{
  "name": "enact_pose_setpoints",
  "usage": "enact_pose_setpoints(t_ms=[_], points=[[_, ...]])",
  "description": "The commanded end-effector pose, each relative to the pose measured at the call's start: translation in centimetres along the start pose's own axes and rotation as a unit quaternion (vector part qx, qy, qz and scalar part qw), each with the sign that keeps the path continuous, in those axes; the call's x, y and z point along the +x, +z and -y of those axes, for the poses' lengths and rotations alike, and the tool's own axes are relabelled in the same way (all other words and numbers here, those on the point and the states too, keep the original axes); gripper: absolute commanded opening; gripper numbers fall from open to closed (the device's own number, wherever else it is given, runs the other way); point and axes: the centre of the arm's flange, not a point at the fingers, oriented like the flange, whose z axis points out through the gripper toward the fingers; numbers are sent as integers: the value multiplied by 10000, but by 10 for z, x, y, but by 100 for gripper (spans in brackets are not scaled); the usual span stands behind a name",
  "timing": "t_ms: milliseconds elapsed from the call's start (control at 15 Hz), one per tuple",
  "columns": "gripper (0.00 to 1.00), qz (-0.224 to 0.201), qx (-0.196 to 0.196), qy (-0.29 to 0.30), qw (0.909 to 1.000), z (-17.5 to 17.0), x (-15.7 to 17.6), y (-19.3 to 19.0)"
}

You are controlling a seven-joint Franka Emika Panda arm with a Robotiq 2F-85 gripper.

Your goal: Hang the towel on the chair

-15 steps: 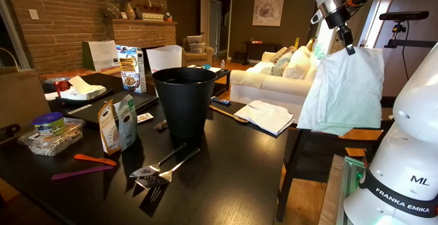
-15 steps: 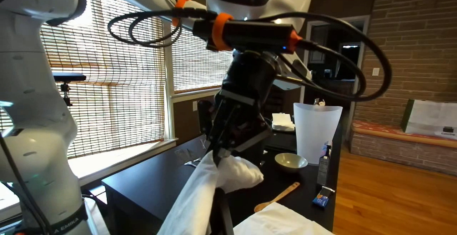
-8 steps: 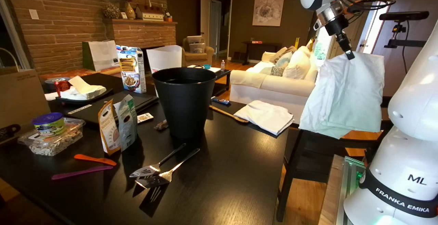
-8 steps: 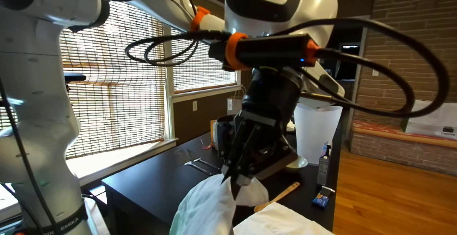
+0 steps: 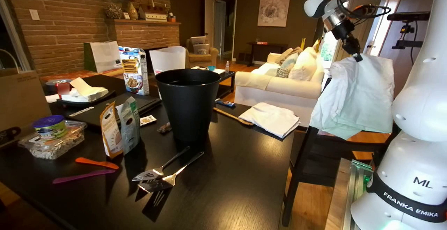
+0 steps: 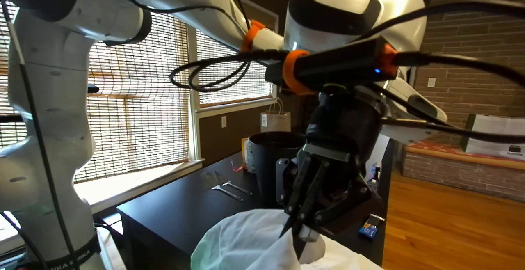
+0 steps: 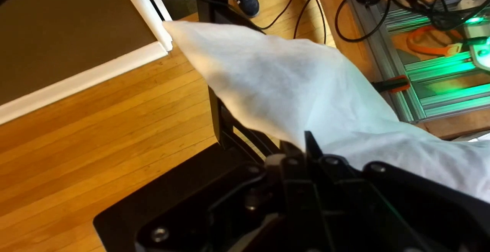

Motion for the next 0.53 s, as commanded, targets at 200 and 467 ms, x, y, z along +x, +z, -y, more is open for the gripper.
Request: enact_pose_setpoints(t_ms=[200,467], points=[[1,239,-12,147,9996,-19,29,8],[1,415,-34,123,9991,-19,41,22]])
